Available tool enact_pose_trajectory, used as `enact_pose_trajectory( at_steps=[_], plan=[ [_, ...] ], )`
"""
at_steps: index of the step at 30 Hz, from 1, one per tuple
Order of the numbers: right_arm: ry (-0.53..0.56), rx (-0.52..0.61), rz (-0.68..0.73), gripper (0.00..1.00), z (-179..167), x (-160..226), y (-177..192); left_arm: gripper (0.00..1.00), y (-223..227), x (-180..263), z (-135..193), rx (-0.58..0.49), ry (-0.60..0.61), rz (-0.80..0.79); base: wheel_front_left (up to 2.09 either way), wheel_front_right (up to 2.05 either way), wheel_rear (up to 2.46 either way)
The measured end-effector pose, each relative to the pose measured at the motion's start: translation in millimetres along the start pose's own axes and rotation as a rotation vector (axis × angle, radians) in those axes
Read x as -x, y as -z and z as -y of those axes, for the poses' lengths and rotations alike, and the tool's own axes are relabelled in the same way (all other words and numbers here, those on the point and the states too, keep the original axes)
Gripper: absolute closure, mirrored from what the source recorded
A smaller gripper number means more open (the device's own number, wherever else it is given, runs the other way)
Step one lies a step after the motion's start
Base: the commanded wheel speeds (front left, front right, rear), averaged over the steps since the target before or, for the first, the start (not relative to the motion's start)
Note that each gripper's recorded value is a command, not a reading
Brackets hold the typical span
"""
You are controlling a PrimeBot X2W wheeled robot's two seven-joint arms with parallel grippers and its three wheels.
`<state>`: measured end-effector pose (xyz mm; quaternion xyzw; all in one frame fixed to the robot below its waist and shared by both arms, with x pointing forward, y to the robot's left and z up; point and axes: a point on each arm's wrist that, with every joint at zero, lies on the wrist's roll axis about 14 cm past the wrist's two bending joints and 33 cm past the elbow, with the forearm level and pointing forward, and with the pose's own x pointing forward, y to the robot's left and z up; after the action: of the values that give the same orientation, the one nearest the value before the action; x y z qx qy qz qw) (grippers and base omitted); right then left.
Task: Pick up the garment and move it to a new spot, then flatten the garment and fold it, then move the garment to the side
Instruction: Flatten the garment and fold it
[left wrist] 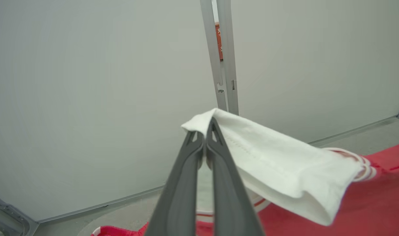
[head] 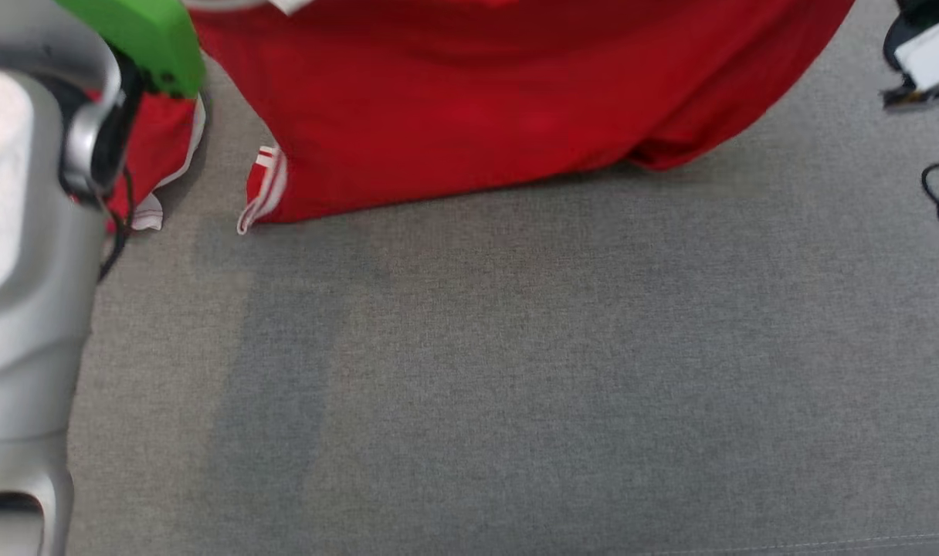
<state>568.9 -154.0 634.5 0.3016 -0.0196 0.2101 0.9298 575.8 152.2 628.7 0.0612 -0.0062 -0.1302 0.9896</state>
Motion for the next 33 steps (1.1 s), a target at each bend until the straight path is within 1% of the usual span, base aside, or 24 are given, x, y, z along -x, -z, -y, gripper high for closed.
enact_pose_trajectory(
  at_steps=[2, 3, 4, 5, 9, 11, 12, 15, 19, 22, 24, 27, 29, 32, 33],
  plan=[
    [-0.023, 0.019, 0.034, 1.00, -2, -21, -17, 1.00, -20, -25, -11, -0.035, -0.017, 0.032, 0.00, 0.00, 0.00],
    [-0.033, 0.002, 0.050, 1.00, -2, -28, -24, 1.00, -26, -34, -16, -0.053, -0.030, 0.036, 0.00, 0.00, 0.00],
    [-0.037, 0.009, 0.058, 1.00, -1, -37, -30, 1.00, -34, -43, -22, -0.076, -0.043, 0.049, 0.00, 0.00, 0.00],
    [-0.039, 0.029, 0.063, 1.00, 0, -45, -35, 1.00, -42, -52, -28, -0.082, -0.056, 0.065, 0.00, 0.00, 0.00],
    [-0.052, 0.047, 0.136, 1.00, 2, -74, -65, 1.00, -75, -85, -43, -0.123, -0.075, 0.138, 0.00, 0.00, 0.00],
    [-0.061, 0.050, 0.179, 1.00, 2, -84, -81, 1.00, -89, -97, -45, -0.103, -0.074, 0.187, 0.00, 0.00, 0.00],
    [-0.064, 0.053, 0.205, 1.00, 3, -89, -89, 1.00, -94, -103, -46, -0.111, -0.073, 0.208, 0.00, 0.00, 0.00],
    [-0.047, 0.066, 0.252, 1.00, 13, -97, -109, 1.00, -106, -118, -45, -0.086, -0.067, 0.268, 0.00, 0.00, 0.00],
    [-0.036, 0.095, 0.306, 1.00, 18, -99, -132, 1.00, -114, -132, -42, -0.070, -0.056, 0.315, 0.00, 0.00, 0.00],
    [-0.021, 0.110, 0.314, 1.00, 24, -96, -140, 1.00, -118, -138, -37, -0.033, -0.044, 0.336, 0.00, 0.00, 0.00],
    [-0.005, 0.144, 0.266, 1.00, 29, -95, -130, 1.00, -108, -141, -31, -0.036, -0.030, 0.297, 0.00, 0.00, 0.00],
    [0.015, 0.130, 0.217, 1.00, 38, -90, -111, 1.00, -94, -140, -25, -0.036, -0.015, 0.257, 0.00, 0.00, 0.00],
    [0.032, 0.130, 0.171, 1.00, 44, -84, -94, 1.00, -73, -136, -26, -0.020, -0.013, 0.195, 0.00, 0.00, 0.00],
    [0.064, 0.161, 0.041, 1.00, 54, -72, -56, 1.00, -35, -127, -19, -0.064, 0.010, 0.080, 0.00, 0.00, 0.00],
    [0.071, 0.156, 0.005, 1.00, 56, -66, -44, 1.00, -22, -121, -16, -0.049, 0.021, 0.039, 0.00, 0.00, 0.00]
  ],
)
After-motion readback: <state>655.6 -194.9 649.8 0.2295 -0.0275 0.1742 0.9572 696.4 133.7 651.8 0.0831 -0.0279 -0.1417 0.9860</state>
